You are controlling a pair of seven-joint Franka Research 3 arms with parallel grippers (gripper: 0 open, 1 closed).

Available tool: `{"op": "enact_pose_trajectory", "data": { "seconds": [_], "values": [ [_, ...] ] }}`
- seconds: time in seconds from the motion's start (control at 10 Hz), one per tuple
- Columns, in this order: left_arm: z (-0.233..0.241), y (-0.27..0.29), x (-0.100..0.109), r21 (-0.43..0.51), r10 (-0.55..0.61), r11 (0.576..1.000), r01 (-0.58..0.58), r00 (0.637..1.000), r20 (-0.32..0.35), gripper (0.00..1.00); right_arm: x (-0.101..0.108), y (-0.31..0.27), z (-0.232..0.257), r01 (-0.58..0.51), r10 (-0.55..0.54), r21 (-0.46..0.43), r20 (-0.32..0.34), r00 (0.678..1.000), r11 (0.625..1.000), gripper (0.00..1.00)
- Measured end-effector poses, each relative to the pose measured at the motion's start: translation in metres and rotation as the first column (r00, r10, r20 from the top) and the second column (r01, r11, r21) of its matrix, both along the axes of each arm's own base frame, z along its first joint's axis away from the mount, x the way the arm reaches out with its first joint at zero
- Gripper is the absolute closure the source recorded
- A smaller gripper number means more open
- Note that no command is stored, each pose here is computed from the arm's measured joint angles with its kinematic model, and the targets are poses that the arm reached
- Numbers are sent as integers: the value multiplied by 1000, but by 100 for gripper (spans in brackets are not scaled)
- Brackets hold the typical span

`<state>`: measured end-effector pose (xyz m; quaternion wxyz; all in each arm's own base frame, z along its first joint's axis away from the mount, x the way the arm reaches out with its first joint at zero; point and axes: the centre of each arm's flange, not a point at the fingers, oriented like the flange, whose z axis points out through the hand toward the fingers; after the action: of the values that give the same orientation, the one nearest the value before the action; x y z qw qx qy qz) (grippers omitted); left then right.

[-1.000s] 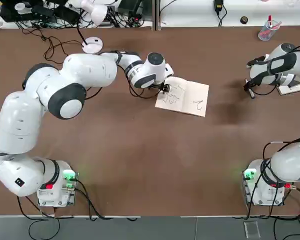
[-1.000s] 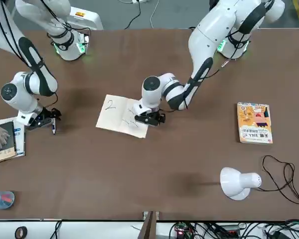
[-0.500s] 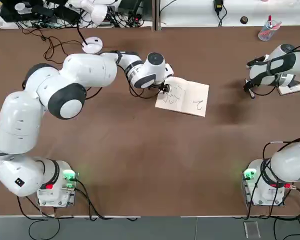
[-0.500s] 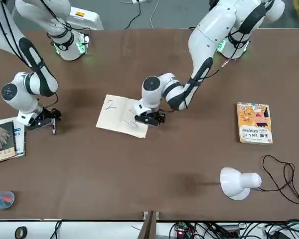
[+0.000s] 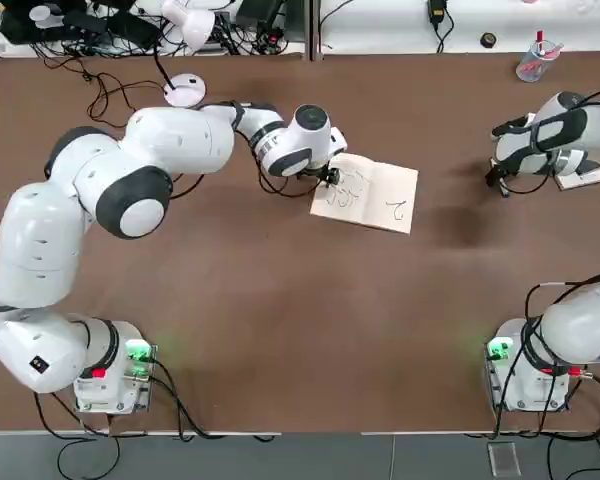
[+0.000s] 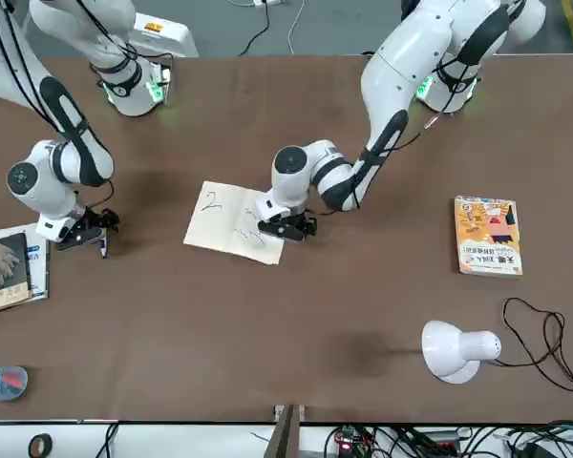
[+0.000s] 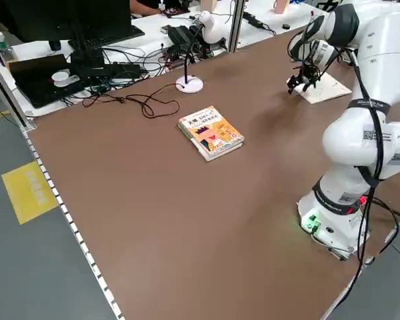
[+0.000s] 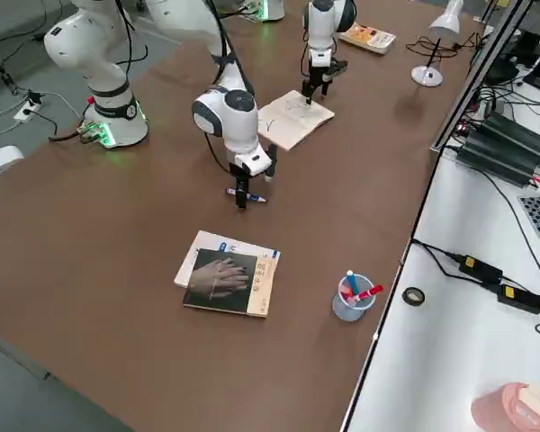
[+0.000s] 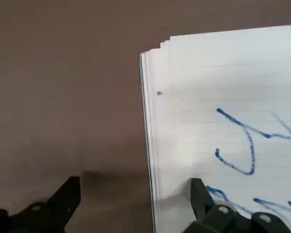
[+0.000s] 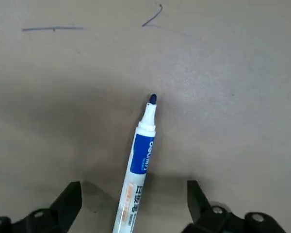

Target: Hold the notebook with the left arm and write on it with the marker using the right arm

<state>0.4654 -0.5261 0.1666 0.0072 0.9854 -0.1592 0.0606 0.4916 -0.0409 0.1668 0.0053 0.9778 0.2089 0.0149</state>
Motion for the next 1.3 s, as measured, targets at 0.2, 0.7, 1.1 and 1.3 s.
{"op": "enact_pose_trajectory", "data": {
  "seconds": [0.2, 0.7, 1.1, 1.3],
  "values": [
    [0, 0, 0, 0, 0, 1000, 0, 1000, 0, 0, 0, 0, 0, 0, 0, -1, 5, 1000, 1000, 11],
    [0, 0, 0, 0, 0, 1000, 0, 1000, 0, 0, 3, 1, 6, 5, -5, 4, 16, 1000, 1000, 57],
    [0, 0, 0, 0, 0, 1000, 0, 1000, 0, 0, 3, -2, 8, 25, -25, 9, 27, 999, 1000, 83],
    [0, 0, 0, 0, 0, 1000, 0, 1000, 0, 0, 2, -6, 7, 61, -62, 24, 31, 998, 998, 83]
  ]
}}
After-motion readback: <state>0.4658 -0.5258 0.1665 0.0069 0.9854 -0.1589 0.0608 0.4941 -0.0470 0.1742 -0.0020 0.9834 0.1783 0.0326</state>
